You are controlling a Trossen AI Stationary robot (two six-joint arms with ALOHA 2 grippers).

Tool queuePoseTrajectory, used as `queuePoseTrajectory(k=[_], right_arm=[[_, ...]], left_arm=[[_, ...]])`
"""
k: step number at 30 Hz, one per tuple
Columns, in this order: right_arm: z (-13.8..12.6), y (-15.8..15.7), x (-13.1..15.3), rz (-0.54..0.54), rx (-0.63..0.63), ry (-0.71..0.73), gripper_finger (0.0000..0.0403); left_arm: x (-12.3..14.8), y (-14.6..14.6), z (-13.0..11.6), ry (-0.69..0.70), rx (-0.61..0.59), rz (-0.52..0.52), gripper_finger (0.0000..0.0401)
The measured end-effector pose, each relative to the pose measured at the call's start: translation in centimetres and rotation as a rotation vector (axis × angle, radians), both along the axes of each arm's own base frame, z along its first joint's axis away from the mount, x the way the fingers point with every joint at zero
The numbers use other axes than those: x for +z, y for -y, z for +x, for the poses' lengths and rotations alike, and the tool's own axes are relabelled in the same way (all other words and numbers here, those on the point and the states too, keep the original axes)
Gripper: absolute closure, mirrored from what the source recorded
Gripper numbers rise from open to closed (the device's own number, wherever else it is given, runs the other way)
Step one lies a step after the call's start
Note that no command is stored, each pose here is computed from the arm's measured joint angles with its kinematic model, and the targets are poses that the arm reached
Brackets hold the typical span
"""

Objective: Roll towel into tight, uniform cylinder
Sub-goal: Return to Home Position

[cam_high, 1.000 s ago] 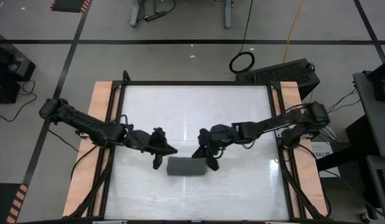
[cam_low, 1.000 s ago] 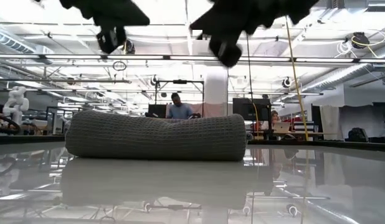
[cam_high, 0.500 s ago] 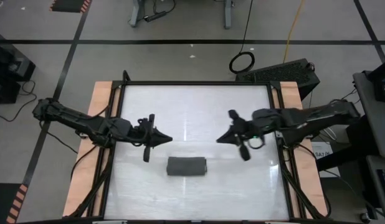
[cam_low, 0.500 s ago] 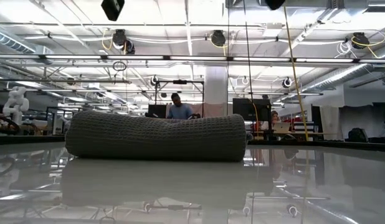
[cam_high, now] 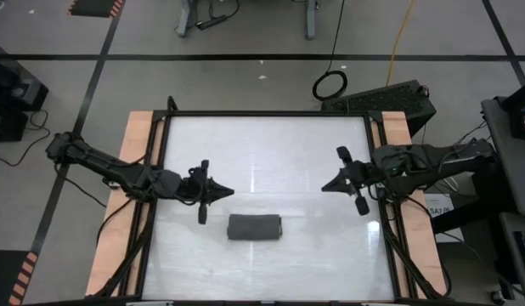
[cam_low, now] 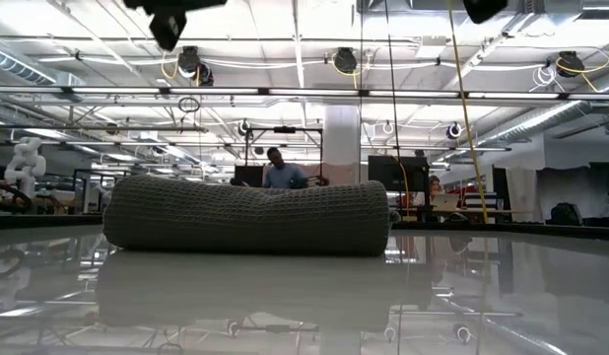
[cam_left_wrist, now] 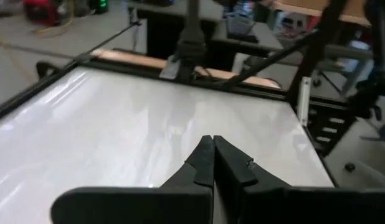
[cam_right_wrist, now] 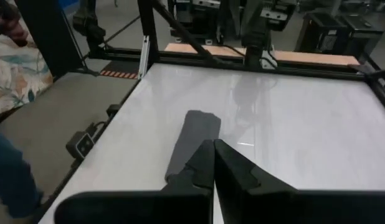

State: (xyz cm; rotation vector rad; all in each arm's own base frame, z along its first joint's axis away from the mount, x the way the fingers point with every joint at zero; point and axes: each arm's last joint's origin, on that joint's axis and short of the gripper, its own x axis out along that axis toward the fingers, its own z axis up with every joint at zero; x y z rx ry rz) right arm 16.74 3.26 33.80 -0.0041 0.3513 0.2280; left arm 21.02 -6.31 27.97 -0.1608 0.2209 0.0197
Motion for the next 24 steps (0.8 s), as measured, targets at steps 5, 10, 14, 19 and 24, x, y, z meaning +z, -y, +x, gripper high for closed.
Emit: queuePoseTrajectory(k=[5,10,14,19,24], right_arm=[[-0.7,0.1,-2.7,0.017,-0.008,-0.029,0.0403],[-0.8,-0.1,-3.8,0.025,0.003,-0.030,0.0403],[-0.9,-0.1,-3.5,-0.034,-0.010,0.080,0.0403],[-1.2,0.2,-4.0,0.009,-0.082,0.117,0.0403],[-1.3,0.2,-6.8,0.082,-0.100,0.105,0.0403]], left_arm=[[-1.8,0.0,-0.3,-0.003,0.024,-0.034,0.0400],[-3.5,-0.2,-0.8,-0.034,0.025,-0.024,0.0400],[-5.0,-0.4,-1.3,0.004,0.018,-0.035,0.0400],[-7.5,-0.7,-2.2,0.046,-0.020,-0.065,0.0401],[-8.6,-0.9,-3.1,0.094,-0.028,-0.083,0.0401]])
